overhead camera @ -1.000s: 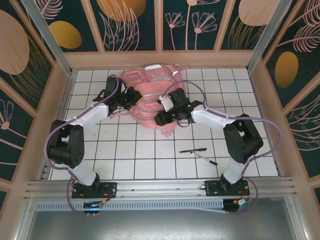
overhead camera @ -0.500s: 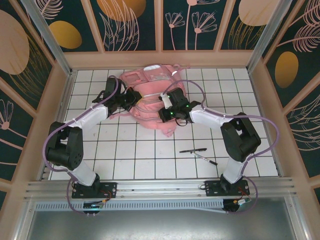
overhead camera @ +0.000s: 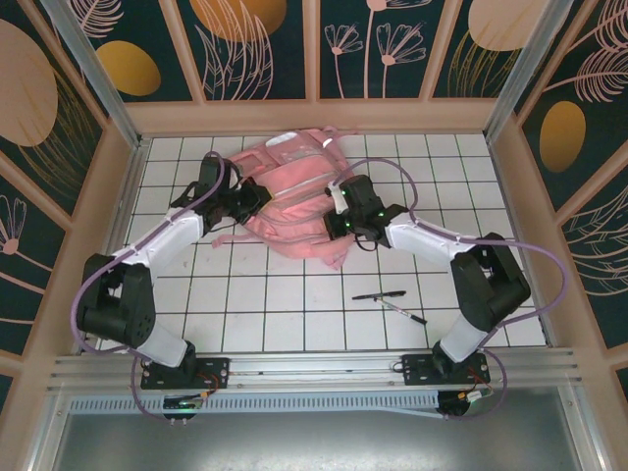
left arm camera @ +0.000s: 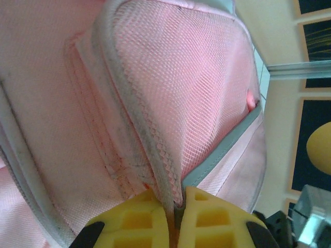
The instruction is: Pack the student bag
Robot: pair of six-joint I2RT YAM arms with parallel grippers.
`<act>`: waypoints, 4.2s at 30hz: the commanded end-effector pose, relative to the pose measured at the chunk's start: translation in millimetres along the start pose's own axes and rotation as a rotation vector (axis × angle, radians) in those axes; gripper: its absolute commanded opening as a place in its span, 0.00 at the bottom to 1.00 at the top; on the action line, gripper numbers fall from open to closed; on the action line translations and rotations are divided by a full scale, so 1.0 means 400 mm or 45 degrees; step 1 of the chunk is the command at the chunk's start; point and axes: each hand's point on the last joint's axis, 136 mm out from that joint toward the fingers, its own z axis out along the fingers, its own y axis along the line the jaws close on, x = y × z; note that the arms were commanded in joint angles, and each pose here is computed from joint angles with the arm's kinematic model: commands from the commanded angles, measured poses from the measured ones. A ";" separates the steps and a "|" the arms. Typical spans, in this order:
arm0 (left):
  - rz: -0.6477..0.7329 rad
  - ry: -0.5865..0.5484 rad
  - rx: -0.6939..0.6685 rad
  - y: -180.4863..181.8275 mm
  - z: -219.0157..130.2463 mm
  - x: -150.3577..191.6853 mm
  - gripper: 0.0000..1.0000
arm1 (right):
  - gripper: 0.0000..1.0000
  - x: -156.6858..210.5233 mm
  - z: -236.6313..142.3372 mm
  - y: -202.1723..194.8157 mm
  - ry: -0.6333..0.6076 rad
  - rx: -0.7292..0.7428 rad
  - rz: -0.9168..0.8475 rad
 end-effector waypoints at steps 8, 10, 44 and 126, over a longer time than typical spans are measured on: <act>0.110 -0.019 -0.176 0.118 -0.037 -0.073 0.00 | 0.00 0.076 -0.052 0.180 0.049 -0.237 -0.251; 0.159 0.011 -0.223 0.122 -0.008 -0.099 0.00 | 0.00 0.088 -0.053 0.265 0.057 -0.327 -0.302; -0.204 -0.028 -0.218 0.220 0.000 0.105 0.40 | 0.00 0.049 0.029 0.519 0.022 -0.589 -0.268; -0.113 -0.164 -0.416 0.288 -0.080 0.065 0.00 | 0.00 0.095 0.005 0.339 0.227 -0.244 -0.302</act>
